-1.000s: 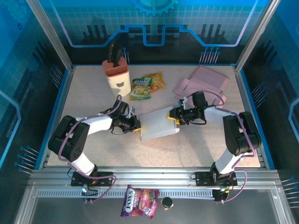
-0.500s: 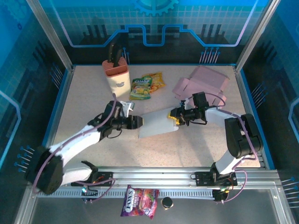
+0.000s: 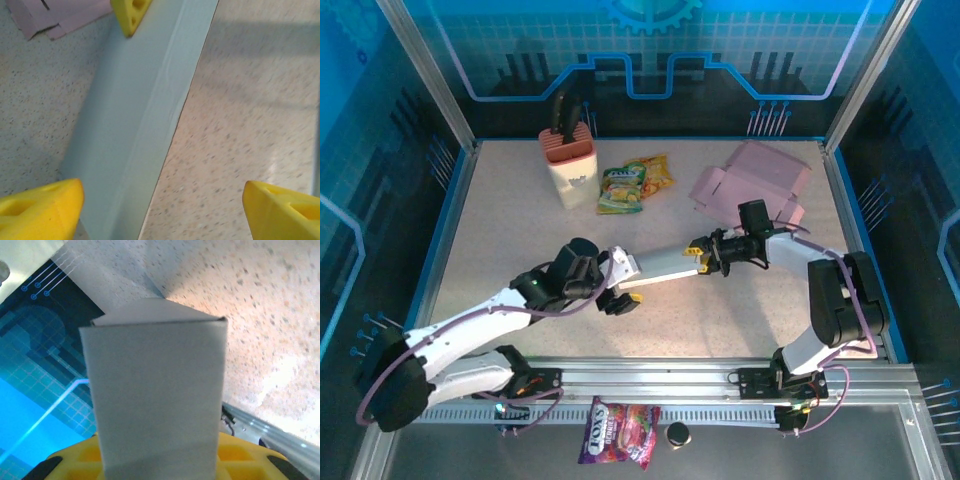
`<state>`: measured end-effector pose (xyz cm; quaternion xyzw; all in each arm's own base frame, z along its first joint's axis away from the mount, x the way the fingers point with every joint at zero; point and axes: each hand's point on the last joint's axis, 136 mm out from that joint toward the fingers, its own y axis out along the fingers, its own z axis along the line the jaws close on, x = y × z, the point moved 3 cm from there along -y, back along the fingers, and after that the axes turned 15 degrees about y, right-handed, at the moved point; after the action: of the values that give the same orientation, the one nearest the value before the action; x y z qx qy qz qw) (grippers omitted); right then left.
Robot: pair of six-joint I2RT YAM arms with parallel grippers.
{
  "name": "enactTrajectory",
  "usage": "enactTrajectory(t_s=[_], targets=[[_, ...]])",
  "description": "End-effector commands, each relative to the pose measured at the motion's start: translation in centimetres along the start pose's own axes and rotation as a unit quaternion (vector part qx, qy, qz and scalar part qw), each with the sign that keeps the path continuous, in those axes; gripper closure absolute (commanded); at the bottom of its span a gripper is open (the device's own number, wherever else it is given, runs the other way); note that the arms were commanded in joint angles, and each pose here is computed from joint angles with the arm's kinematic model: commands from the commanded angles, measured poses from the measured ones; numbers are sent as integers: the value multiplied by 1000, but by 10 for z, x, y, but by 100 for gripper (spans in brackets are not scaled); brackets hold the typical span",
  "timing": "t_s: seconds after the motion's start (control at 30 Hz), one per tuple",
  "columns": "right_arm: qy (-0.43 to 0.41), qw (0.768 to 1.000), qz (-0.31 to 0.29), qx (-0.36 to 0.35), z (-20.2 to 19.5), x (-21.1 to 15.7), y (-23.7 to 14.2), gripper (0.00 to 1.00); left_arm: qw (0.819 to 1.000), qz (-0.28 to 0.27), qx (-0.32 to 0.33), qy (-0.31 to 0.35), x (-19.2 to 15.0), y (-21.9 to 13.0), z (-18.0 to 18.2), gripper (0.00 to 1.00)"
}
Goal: Fold the paper box
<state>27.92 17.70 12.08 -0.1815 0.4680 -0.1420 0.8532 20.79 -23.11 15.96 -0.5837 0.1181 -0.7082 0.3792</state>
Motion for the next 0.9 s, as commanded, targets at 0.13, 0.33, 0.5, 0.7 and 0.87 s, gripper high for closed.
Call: enactTrajectory(t_s=[0.13,0.33,0.5,0.7,0.87], targets=[[126,992,31,-5,-25,-12,-12,74,995,35,11,89,-3,15,8,17],[168,985,45,-4,-42,-13,-10,75,995,46,12,88,-8,24,9,21],[190,981,47,-6,-54,-11,-9,75,996,47,11,74,-6,27,11,35],[200,979,41,2,-55,-7,-8,65,998,38,-7,53,-1,27,6,51],[187,982,18,20,-49,-1,-18,50,998,34,-29,39,5,22,2,56]])
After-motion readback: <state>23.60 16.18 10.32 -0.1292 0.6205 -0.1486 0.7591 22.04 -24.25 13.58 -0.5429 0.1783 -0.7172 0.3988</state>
